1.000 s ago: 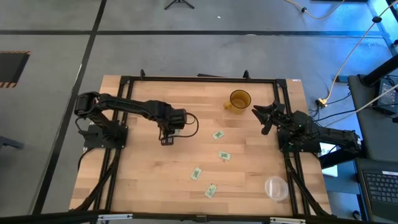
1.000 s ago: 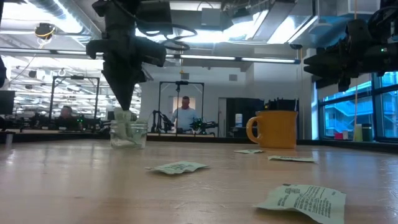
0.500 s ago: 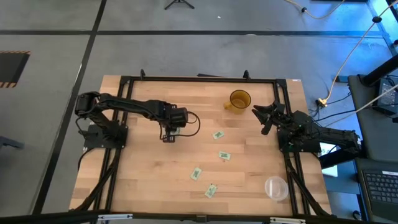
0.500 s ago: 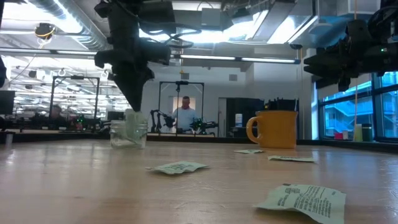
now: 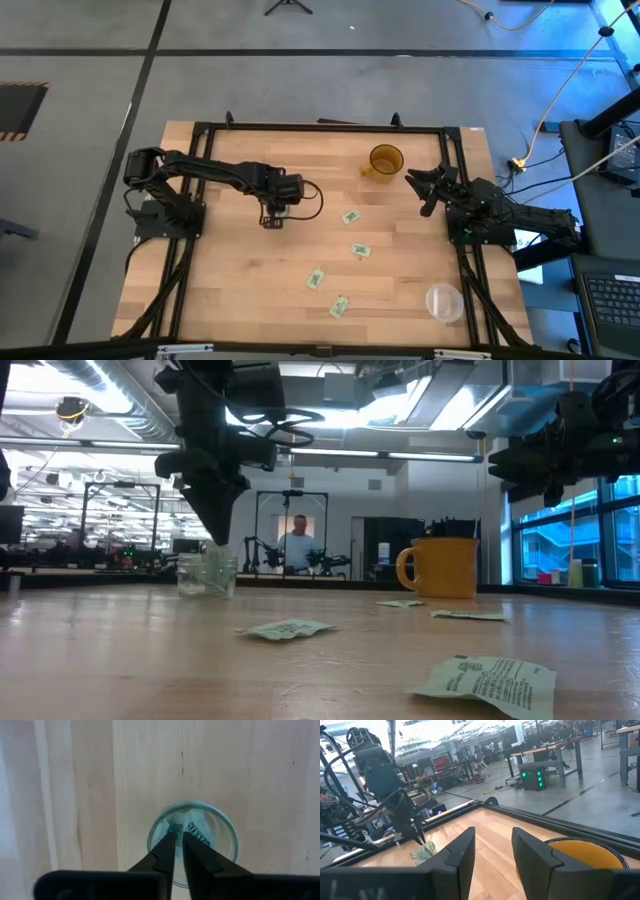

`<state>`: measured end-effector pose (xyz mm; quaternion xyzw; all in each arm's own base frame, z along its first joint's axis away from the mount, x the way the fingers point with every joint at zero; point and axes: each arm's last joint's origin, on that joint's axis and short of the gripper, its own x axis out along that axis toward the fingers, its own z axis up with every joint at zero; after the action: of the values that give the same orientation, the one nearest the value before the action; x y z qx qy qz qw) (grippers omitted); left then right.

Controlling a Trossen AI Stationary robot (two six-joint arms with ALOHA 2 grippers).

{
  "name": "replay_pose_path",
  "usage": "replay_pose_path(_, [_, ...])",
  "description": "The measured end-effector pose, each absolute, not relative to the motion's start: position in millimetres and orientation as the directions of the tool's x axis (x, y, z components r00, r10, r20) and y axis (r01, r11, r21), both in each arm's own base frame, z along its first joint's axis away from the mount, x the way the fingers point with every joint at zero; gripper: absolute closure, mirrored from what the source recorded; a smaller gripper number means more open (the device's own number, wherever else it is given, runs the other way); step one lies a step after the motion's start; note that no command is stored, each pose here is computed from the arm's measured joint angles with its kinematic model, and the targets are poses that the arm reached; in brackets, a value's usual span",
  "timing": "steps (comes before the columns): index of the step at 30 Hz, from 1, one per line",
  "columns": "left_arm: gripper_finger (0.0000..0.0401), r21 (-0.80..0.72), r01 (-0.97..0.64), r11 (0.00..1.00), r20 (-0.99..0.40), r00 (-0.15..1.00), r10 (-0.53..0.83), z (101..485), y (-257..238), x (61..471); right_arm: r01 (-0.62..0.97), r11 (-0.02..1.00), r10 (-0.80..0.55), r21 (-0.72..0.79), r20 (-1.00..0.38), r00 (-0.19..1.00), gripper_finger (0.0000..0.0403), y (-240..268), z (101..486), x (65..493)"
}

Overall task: Pick and place Stevia / Truvia into bins
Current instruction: Put the stevia packet into the transparent container

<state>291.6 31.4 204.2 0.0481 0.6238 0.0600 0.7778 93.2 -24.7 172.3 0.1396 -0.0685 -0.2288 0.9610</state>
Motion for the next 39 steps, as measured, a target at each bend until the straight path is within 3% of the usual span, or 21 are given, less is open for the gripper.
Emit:
replay_pose_path(7, [0.0302, 0.205, -0.056, 0.977, -0.955, 0.21, 0.212, 208.1, 32.6, 288.9, 0.421, 0.856, -0.459, 0.3, 0.068, 0.886, 0.0269, -24.7, 172.3, 93.2])
replay_pose_path(13, [0.0283, 0.277, -0.122, 0.953, -0.921, 0.249, 0.299, 226.0, 33.6, 281.5, 0.421, 0.856, -0.459, 0.3, 0.068, 0.886, 0.0269, -24.8, 172.3, 93.2])
replay_pose_path(18, [0.0288, 0.219, -0.127, 0.967, -0.886, 0.389, 0.252, 260.3, 21.8, 282.9, 0.421, 0.857, -0.459, 0.298, 0.068, 0.886, 0.0269, -24.8, 172.3, 93.2])
replay_pose_path(25, [0.0291, 0.255, 0.179, 0.95, -0.76, 0.644, 0.082, 295.2, -42.5, 298.2, 0.421, 0.857, -0.459, 0.298, 0.068, 0.886, 0.0269, -24.7, 172.3, 93.2])
replay_pose_path(29, [0.0288, 0.351, 0.328, 0.877, -0.706, 0.708, 0.018, 287.9, -91.5, 304.0, 0.421, 0.857, -0.459, 0.298, 0.067, 0.886, 0.0269, -24.7, 172.2, 93.2])
replay_pose_path(35, [0.0294, 0.493, 0.319, 0.81, -0.661, 0.742, 0.11, 253.8, -146.2, 316.8, 0.421, 0.857, -0.459, 0.297, 0.068, 0.886, 0.0269, -24.7, 172.3, 93.2])
replay_pose_path(39, [0.029, 0.51, 0.351, 0.785, -0.653, 0.752, 0.088, 225.1, -177.3, 324.4, 0.416, 0.858, -0.454, 0.3, 0.067, 0.888, 0.0269, -24.6, 172.3, 93.2])
